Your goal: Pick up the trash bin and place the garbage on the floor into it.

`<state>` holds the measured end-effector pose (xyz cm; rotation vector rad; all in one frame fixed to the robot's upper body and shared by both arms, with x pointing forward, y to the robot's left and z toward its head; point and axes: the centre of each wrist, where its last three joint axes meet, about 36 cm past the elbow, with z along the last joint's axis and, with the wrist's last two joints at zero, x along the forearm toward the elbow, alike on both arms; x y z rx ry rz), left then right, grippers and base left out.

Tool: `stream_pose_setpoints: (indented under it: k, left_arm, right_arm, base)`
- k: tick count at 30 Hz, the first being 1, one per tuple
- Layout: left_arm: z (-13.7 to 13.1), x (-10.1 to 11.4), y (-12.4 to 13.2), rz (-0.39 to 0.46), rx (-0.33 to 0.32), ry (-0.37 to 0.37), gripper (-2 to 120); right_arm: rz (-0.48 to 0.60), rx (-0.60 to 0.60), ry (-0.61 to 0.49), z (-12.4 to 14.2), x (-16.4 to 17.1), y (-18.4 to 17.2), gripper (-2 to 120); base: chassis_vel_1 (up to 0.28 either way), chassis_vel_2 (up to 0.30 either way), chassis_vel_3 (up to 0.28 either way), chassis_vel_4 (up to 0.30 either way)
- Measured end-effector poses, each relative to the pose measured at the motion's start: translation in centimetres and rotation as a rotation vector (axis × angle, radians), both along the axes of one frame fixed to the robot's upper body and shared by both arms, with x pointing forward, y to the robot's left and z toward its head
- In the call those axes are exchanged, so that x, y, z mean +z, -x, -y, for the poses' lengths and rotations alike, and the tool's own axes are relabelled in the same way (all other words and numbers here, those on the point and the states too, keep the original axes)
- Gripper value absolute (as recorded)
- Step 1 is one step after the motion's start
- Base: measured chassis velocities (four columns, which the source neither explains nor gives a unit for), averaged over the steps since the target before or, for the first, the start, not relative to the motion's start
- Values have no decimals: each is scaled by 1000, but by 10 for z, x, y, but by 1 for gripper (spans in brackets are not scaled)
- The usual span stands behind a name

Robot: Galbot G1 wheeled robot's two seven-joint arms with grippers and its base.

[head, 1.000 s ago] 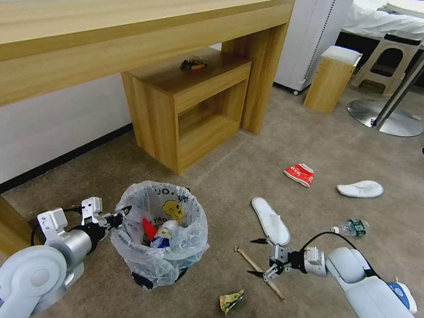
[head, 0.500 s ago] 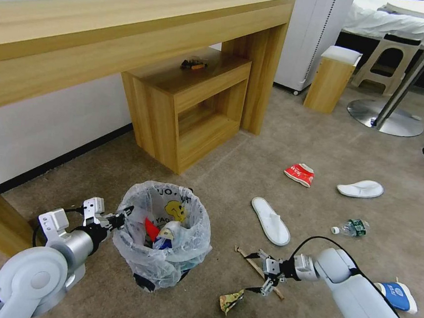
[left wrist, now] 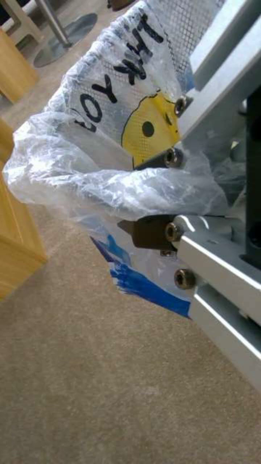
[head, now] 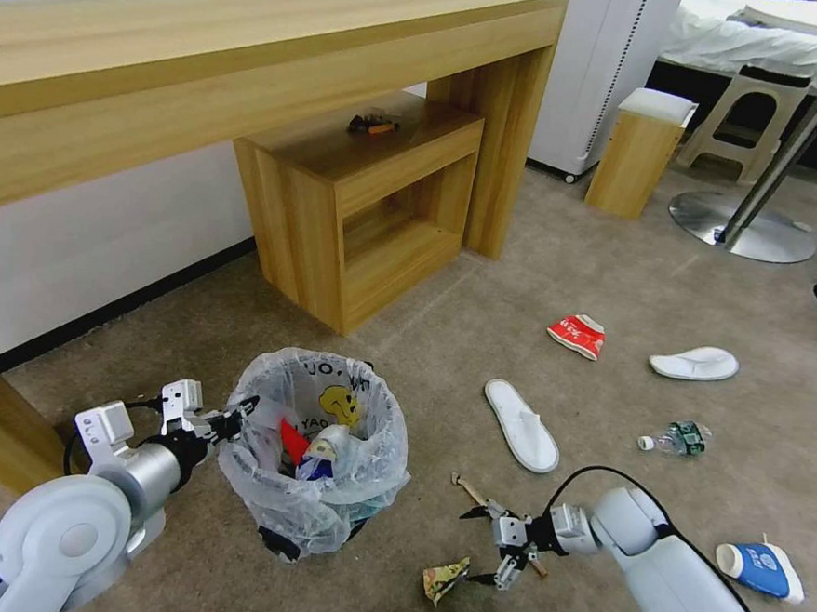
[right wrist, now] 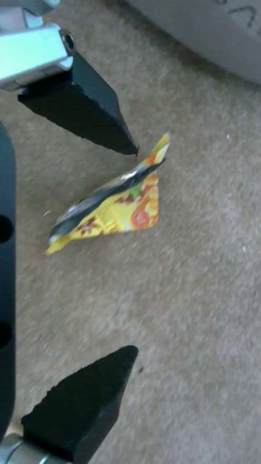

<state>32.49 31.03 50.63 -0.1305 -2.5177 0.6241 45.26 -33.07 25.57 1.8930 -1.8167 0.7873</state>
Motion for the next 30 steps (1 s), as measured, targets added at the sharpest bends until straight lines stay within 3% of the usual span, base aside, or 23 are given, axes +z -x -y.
stream_pose_setpoints:
  k: [27,30]
  left_arm:
    - [1,-1,1,1,-2,5,2]
    - [2,0,1,3,-2,6,2]
  right_arm:
    - [-42,-31,14,-10,-36,29,100]
    - [-47,-28,22,-12,-41,30,89]
  base:
    - [0,0,0,0]
    - [0,0,0,0]
